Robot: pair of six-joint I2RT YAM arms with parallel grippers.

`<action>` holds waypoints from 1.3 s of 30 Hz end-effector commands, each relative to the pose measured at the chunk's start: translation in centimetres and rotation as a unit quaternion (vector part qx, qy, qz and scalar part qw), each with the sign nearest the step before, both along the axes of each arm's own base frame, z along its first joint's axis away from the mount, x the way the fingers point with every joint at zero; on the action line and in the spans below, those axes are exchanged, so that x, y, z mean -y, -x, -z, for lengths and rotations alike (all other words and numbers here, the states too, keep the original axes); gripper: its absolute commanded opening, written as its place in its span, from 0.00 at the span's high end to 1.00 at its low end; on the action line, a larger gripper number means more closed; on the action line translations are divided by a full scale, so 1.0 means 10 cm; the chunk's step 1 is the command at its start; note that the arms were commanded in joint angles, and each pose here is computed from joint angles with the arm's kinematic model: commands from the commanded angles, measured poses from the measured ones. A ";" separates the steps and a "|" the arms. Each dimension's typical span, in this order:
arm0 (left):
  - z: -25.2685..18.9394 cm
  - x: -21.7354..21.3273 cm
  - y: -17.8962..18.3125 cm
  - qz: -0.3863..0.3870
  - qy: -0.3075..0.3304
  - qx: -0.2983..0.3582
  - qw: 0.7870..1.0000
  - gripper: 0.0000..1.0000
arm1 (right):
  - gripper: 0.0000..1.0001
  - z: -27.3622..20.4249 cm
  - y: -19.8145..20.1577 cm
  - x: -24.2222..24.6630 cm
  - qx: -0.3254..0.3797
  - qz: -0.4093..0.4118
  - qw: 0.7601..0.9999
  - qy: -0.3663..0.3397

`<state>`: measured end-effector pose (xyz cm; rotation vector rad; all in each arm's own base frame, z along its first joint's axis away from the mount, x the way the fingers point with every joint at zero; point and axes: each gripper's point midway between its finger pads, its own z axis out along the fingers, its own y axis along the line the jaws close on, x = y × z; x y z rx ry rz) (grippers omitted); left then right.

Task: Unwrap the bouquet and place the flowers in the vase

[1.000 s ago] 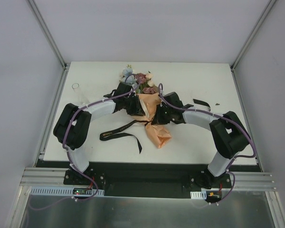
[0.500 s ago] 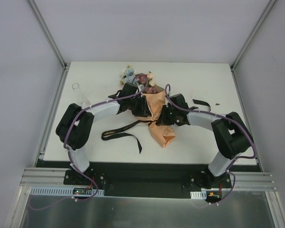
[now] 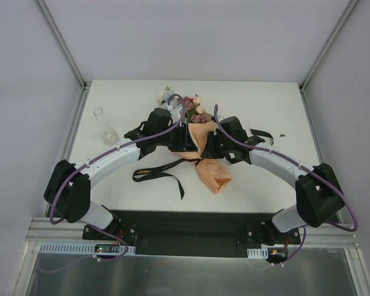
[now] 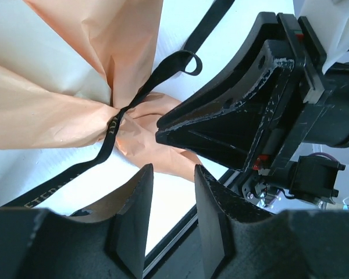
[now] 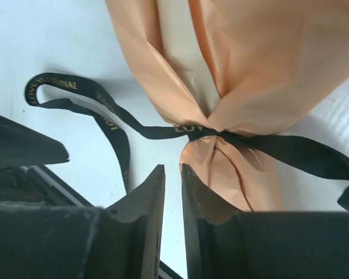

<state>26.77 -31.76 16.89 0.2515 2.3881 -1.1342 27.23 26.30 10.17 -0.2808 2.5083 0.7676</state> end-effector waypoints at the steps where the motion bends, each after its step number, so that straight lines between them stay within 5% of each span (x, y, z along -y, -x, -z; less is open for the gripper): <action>1: -0.05 -0.05 0.03 -0.001 0.003 0.009 1.000 0.66 | 0.81 -0.16 0.01 -0.20 -0.009 -0.016 0.998 -0.055; 9: 0.13 0.22 0.10 0.057 0.007 -0.034 0.998 0.79 | 0.99 0.49 0.07 -0.06 -0.081 0.012 0.996 -0.030; 23: 0.86 0.46 -0.06 0.068 -0.129 -0.027 0.989 0.90 | 0.99 0.67 0.03 0.13 -0.100 0.050 0.991 -0.075; 31: 0.99 0.40 -0.24 0.057 -0.207 0.020 0.976 0.86 | 0.99 0.67 0.01 0.18 -0.103 0.060 0.988 -0.102; 39: 1.08 0.49 -0.15 0.085 -0.206 0.006 0.975 0.84 | 0.99 0.69 0.00 0.17 -0.111 0.061 0.986 -0.110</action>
